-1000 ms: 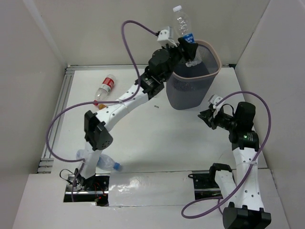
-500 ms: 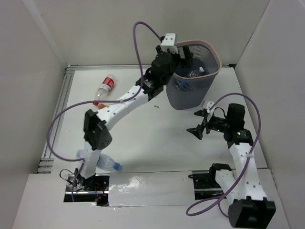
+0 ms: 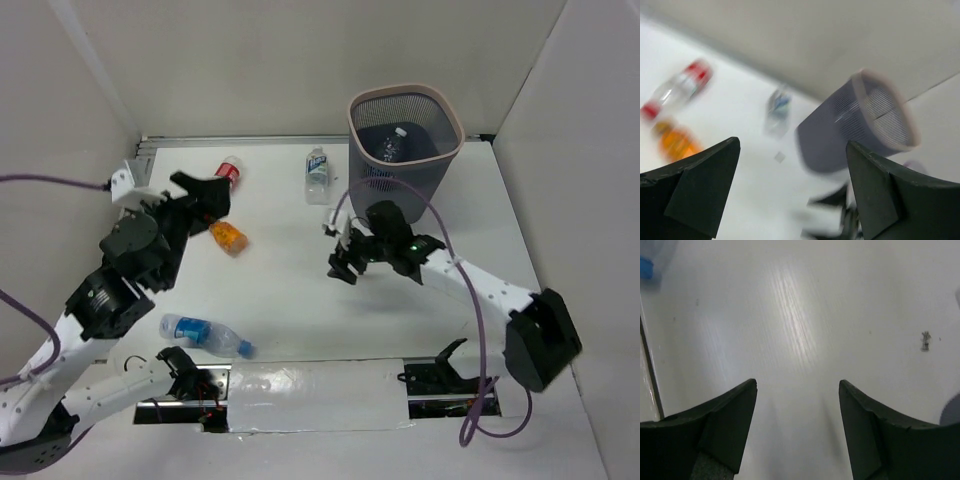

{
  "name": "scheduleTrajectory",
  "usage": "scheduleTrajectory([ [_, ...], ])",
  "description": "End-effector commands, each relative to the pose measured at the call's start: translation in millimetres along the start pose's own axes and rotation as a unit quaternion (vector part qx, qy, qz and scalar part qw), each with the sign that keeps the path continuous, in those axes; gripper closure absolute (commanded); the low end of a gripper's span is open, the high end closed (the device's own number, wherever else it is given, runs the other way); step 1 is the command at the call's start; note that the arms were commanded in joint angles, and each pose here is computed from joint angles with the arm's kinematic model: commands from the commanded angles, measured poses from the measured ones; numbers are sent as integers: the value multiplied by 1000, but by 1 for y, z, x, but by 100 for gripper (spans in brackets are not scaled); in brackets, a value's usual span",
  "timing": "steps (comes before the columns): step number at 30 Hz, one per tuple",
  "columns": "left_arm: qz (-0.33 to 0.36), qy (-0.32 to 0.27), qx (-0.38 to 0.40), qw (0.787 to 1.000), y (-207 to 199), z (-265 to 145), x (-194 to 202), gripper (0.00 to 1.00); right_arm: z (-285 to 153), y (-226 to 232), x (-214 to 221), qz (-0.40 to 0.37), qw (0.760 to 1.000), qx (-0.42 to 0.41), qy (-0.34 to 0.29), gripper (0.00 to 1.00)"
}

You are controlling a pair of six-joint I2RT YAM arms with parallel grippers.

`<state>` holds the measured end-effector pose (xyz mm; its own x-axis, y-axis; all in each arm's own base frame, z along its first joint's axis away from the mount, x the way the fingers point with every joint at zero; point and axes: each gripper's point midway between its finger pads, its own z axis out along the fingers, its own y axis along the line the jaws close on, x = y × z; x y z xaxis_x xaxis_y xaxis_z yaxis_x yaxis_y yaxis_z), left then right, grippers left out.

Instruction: Put the plastic bottles in the bin

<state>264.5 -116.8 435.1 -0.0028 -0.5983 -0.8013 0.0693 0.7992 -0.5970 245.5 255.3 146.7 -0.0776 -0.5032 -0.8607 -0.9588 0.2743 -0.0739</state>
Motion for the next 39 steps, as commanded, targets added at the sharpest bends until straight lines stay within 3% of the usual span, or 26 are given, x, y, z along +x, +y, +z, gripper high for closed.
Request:
scheduleTrajectory([
  [1,16,116,-184,976,112,-47,79,0,38,-35,-57,70,994,77,-33,26],
  [4,-39,136,-191,971,130,-77,85,3,84,-36,-79,133,989,52,-31,14],
  [7,-34,158,-152,975,131,-94,85,4,137,-35,-98,184,983,22,-11,0],
  [15,-32,182,-79,980,127,-126,74,4,240,-19,-113,177,984,15,3,0],
  [21,-28,221,-68,973,132,-136,96,4,264,-28,-118,180,982,57,-4,0],
  [28,-24,239,-75,968,139,-137,112,4,285,-54,-92,181,975,128,9,0],
  [39,-35,272,-81,958,145,-143,135,4,318,-72,-77,145,980,133,5,0],
])
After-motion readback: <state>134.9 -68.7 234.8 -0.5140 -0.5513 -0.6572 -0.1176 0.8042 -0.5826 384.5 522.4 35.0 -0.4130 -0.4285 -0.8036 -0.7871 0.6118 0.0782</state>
